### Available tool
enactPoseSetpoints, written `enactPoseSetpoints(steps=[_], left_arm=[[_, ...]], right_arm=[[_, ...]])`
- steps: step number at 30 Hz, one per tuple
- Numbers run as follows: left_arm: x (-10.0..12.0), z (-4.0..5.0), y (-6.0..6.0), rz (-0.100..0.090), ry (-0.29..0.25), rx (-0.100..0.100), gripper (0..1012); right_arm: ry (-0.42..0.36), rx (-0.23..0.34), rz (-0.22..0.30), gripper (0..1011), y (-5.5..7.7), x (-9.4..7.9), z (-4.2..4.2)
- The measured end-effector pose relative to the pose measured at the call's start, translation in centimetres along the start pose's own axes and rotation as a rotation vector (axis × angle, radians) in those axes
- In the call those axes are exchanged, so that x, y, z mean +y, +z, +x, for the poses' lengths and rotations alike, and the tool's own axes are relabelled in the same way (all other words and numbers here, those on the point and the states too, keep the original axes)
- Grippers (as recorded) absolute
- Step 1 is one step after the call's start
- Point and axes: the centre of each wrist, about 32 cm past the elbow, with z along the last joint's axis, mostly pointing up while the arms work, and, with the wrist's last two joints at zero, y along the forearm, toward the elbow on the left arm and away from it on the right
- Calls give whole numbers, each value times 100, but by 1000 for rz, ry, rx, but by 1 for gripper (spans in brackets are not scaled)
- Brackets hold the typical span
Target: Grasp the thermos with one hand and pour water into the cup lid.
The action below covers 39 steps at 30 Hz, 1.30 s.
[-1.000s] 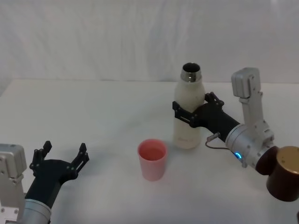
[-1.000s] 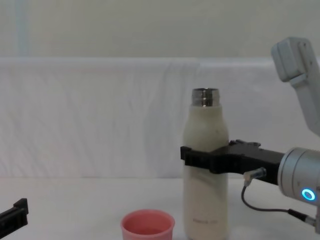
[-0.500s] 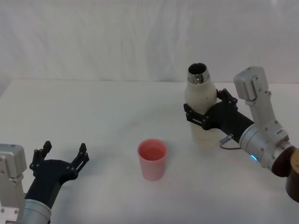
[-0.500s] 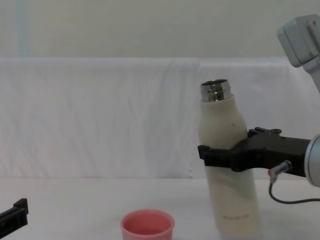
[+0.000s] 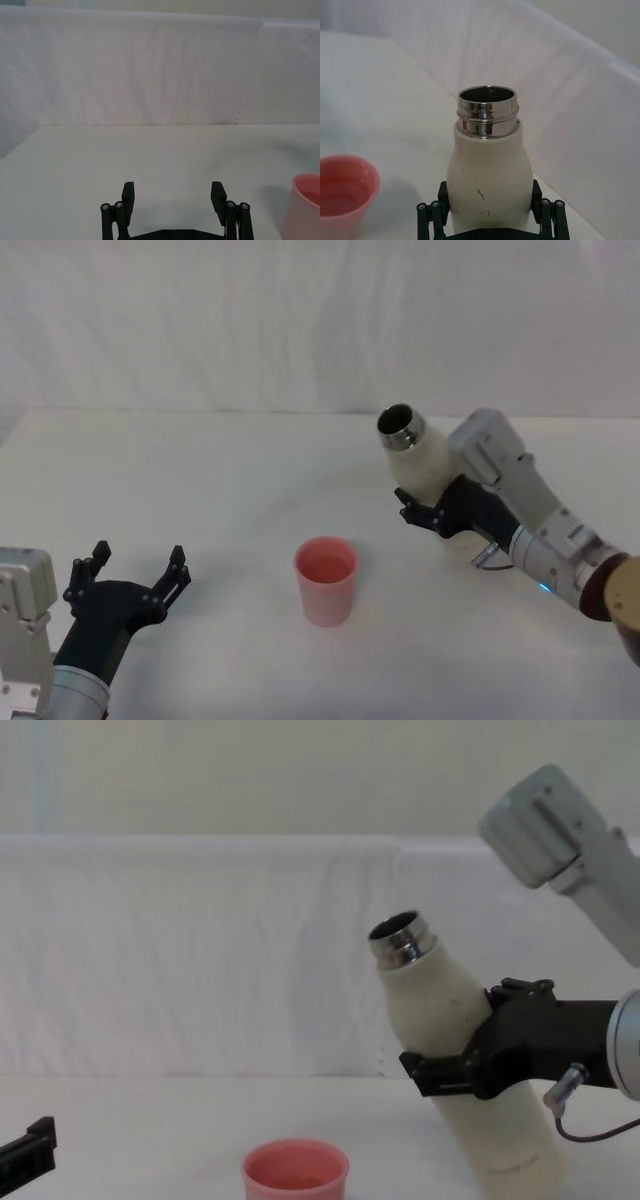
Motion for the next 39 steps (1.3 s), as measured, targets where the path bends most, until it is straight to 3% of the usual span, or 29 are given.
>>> enactPoseSetpoints(steps=[28, 39], left_arm=[[0, 0, 0, 0, 0, 0, 1001], [0, 0, 0, 0, 0, 0, 1001]], right_arm=[[72, -417, -159, 957, 225, 118, -175], [92, -500, -192, 957, 248, 132, -198]])
